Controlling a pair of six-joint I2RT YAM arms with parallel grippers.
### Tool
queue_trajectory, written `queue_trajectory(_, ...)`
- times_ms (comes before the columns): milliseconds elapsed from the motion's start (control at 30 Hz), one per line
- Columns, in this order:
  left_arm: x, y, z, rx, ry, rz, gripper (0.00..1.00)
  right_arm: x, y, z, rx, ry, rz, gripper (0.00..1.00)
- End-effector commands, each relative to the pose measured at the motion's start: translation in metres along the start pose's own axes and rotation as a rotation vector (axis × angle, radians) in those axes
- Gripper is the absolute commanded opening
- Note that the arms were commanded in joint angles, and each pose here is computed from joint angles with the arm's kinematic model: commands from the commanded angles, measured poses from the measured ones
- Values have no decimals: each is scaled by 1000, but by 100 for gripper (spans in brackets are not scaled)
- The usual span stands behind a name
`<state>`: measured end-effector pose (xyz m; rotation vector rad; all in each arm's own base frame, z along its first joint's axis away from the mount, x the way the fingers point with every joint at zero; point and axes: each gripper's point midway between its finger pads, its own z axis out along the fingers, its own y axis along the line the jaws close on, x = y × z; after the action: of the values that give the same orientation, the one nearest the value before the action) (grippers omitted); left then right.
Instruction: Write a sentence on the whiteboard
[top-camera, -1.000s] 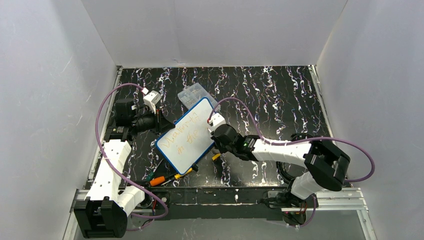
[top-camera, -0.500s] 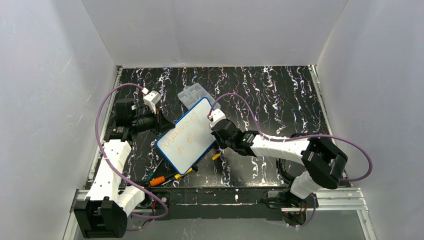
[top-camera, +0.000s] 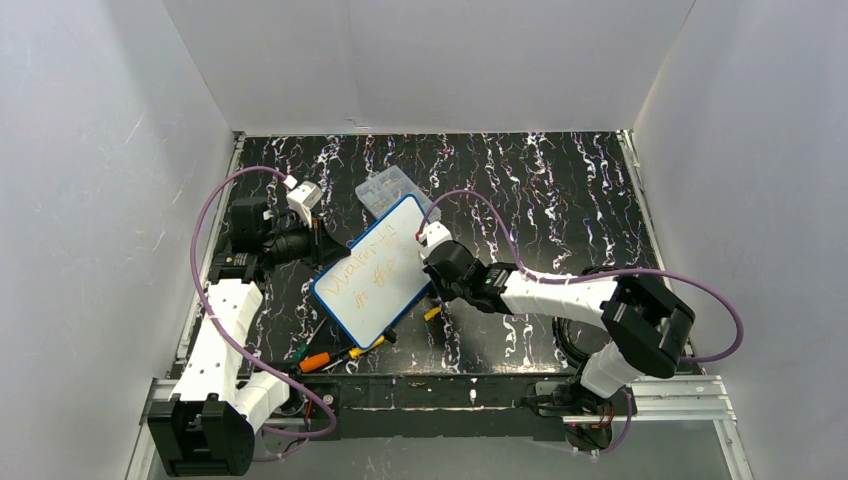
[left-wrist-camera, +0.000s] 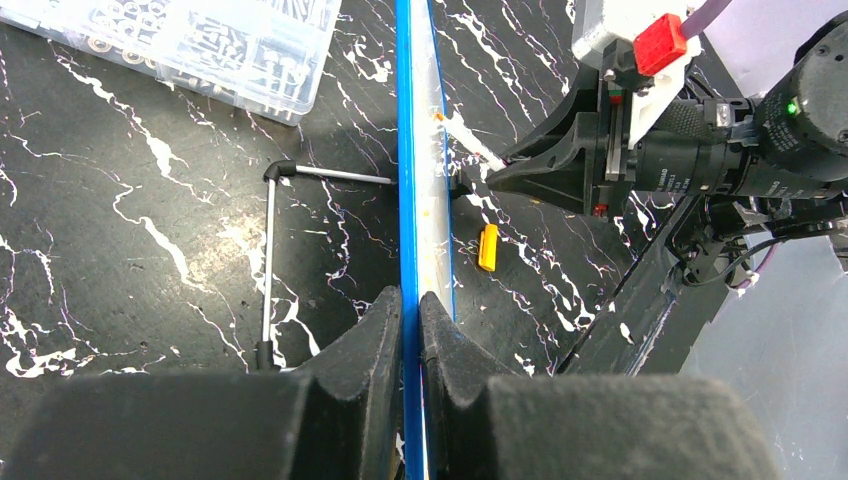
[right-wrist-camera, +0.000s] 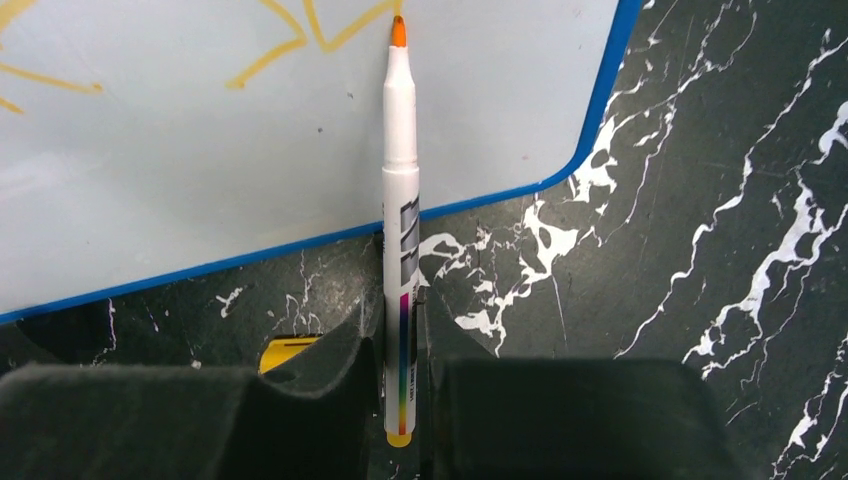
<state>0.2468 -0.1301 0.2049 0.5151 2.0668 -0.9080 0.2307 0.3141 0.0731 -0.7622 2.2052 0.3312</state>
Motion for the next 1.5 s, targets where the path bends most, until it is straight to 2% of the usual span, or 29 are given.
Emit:
queue_trajectory(0,4,-14,-2,50,8,5,0,9,0,0,-7,19,23,1)
queue_trajectory(233,3,-14,-2,50,7,6,0,-2,-5,-3,26,-5,18,1)
queue_trajectory(533,3,-14,-2,50,6,7,0,-38,-18,-20,65,-104,27,1)
queue_trajectory(700,3,-14,-2,50,6,8,0,-42,-19,-11,58,-91,13,1)
queue_trajectory(1467,3,-14,-3,51,5,10,0,19,-10,0,-5,96,20,1)
